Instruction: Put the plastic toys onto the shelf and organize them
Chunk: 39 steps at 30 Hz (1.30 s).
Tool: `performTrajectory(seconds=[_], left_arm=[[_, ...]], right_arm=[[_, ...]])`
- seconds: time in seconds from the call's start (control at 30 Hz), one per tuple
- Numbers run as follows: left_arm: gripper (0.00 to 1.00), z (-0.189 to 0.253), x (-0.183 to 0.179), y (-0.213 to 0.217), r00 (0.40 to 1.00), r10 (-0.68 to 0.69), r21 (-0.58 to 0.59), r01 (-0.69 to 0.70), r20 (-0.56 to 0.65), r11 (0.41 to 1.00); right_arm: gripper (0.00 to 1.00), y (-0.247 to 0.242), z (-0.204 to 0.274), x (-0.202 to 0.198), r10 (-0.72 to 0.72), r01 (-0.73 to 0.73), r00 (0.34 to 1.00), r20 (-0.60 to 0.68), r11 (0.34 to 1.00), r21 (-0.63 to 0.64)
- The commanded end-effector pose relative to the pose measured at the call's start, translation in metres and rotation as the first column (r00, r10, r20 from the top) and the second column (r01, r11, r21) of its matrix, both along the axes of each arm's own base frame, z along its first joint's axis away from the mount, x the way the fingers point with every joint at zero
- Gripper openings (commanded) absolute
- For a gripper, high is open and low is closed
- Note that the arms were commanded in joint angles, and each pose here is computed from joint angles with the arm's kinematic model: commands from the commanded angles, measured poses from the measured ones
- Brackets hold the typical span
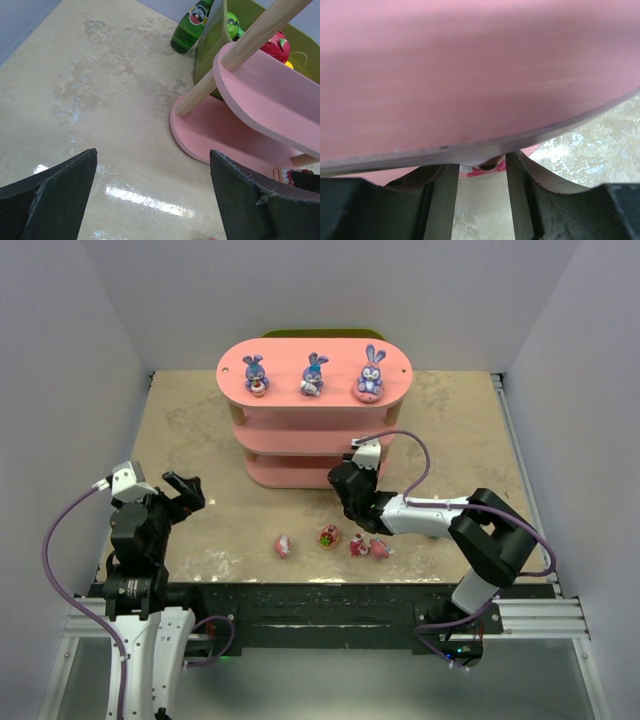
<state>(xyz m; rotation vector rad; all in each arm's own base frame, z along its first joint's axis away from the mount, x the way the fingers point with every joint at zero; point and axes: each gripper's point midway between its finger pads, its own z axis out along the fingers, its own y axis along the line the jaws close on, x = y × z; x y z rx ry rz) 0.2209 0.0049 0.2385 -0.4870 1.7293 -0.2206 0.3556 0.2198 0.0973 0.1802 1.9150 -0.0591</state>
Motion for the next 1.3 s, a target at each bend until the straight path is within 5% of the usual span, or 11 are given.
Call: performTrajectory(seconds=[0.0, 0.3, 0.63, 0.87, 1.27], left_arm=[[0.98, 0.009, 0.004, 0.000, 0.999, 0.004, -0.004, -0.004, 0.041, 1.000], [0.98, 0.009, 0.004, 0.000, 0.999, 0.004, -0.004, -0.004, 0.042, 1.000], [0.98, 0.008, 0.004, 0.000, 0.999, 0.004, -0.004, -0.004, 0.038, 1.000], [0.98, 0.006, 0.006, -0.002, 0.999, -0.010, -0.004, 0.010, 0.031, 1.000], [1.00, 0.006, 0.009, -0.012, 0.997, -0.075, 0.001, 0.075, 0.033, 0.997]], right_arm=[[0.46, 0.005, 0.027, 0.015, -0.028, 0.025, 0.996, 0.085, 0.999, 0.034], [0.51, 0.003, 0.029, 0.013, -0.036, 0.032, 0.996, 0.081, 0.998, 0.054], [0.74, -0.009, 0.079, -0.008, -0.005, -0.008, 0.995, 0.095, 0.991, 0.137], [0.76, -0.014, 0.060, -0.030, 0.027, -0.024, 0.999, -0.025, 0.992, 0.123], [0.76, -0.039, 0.081, -0.100, 0.193, -0.163, 0.979, -0.067, 0.936, 0.313]])
